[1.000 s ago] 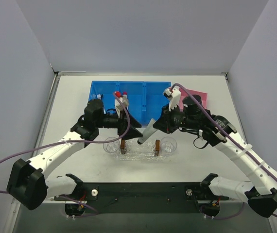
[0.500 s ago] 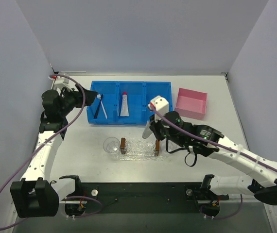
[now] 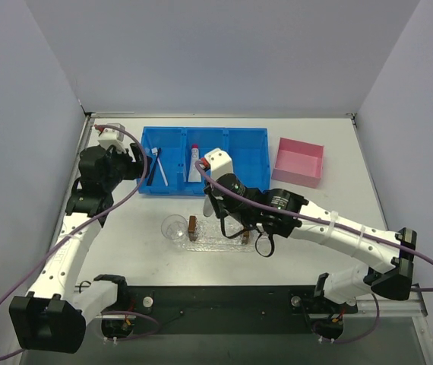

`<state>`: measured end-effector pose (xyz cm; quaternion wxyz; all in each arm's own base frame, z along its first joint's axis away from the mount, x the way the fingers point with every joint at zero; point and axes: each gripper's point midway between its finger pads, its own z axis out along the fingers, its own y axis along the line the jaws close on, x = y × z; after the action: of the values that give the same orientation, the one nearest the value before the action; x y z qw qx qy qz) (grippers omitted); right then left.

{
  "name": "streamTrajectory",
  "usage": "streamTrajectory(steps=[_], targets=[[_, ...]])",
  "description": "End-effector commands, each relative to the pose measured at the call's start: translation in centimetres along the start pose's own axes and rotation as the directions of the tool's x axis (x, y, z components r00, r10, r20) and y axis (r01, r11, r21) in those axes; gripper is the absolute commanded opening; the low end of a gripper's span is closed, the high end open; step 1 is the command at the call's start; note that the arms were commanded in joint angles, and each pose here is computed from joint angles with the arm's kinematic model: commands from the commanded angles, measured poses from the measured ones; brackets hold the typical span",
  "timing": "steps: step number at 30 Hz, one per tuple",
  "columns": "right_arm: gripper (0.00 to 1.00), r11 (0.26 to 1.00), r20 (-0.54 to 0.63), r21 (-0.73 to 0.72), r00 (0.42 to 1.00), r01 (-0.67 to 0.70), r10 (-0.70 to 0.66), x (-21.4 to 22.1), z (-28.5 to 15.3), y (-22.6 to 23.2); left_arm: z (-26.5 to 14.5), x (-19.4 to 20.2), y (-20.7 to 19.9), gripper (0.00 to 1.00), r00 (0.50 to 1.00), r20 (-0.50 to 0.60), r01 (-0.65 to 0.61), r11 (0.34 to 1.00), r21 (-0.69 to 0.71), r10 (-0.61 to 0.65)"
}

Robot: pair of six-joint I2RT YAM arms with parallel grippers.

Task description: Prepare toiletry sets of a toothbrush and toothpaste on the tray

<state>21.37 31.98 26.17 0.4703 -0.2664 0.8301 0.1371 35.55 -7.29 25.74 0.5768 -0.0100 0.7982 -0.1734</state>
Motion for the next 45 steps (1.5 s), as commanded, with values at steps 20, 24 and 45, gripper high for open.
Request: streamTrajectory(steps=[20,24,45], targets=[[0.00,0.993,-0.063,0.043,0.991,-0.113,0.115,-0.2,2.0,1.7,-1.2,-2.6,-0.4,0.76,0.989,0.063,-0.127,0.991,-0.051,0.131],[0.00,0.993,-0.085,0.045,0.990,-0.110,0.113,0.3,2.4,1.9,-1.1,-2.5,-0.5,0.76,0.990,0.061,-0.126,0.991,-0.047,0.129],[0.00,0.993,-0.138,0.085,0.987,-0.076,0.087,1.9,3.9,2.2,-1.1,-2.5,-0.8,0.76,0.990,0.063,-0.128,0.991,-0.036,0.130]])
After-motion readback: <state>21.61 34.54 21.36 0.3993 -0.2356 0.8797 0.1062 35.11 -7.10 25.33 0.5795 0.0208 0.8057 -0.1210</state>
